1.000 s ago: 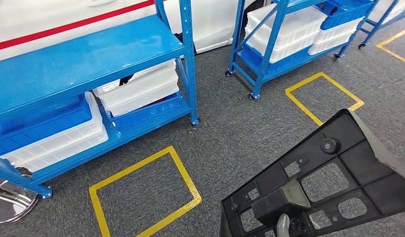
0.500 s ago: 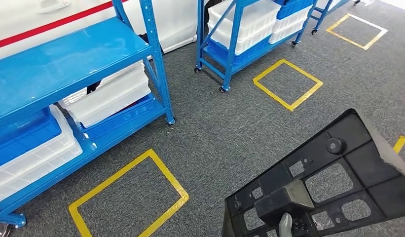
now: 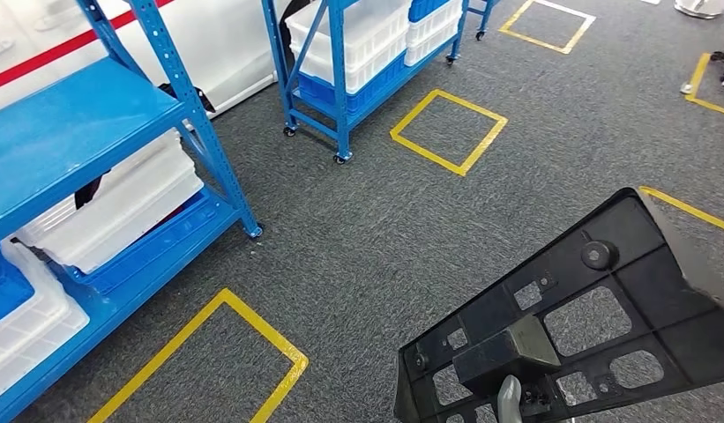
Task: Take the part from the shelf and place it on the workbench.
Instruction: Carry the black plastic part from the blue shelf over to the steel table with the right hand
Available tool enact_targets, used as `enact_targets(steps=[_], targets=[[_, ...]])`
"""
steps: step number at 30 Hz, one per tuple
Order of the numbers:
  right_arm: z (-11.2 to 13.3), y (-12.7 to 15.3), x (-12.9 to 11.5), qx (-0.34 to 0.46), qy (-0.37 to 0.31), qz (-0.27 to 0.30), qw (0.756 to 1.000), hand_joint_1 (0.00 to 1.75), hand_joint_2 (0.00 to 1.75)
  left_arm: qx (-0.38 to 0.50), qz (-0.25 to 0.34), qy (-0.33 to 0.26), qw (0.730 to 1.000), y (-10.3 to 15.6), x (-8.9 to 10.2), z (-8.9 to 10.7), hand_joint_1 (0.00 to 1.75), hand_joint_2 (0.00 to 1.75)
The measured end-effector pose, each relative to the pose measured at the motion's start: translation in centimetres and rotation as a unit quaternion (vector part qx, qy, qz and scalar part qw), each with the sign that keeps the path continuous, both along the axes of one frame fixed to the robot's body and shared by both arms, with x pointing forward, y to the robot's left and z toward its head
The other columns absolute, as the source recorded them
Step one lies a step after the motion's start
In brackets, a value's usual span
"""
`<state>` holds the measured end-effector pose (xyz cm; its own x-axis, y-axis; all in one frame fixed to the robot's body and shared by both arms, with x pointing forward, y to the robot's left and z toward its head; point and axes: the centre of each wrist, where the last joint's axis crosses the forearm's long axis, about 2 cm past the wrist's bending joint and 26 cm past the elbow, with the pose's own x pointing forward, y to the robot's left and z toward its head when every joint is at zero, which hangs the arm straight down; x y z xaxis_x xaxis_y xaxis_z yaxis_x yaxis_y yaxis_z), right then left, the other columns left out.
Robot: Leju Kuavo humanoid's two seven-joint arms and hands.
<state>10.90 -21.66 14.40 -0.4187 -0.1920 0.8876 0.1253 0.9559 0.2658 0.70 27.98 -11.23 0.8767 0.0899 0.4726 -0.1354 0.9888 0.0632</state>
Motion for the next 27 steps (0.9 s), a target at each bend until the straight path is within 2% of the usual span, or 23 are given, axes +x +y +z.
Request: enact_targets(steps=[22,27], targets=[[0.13,0.34,0.06,0.000,0.000,-0.002,1.000,1.75,1.75,0.002,-0.003,0.002,1.000,-0.01,0.34,0.04,0.00,0.00],[0.20,0.50,0.14,-0.001,-0.002,0.001,1.000,1.75,1.75,0.001,-0.004,0.006,1.000,-0.05,-0.09,0.02,0.00,0.00]])
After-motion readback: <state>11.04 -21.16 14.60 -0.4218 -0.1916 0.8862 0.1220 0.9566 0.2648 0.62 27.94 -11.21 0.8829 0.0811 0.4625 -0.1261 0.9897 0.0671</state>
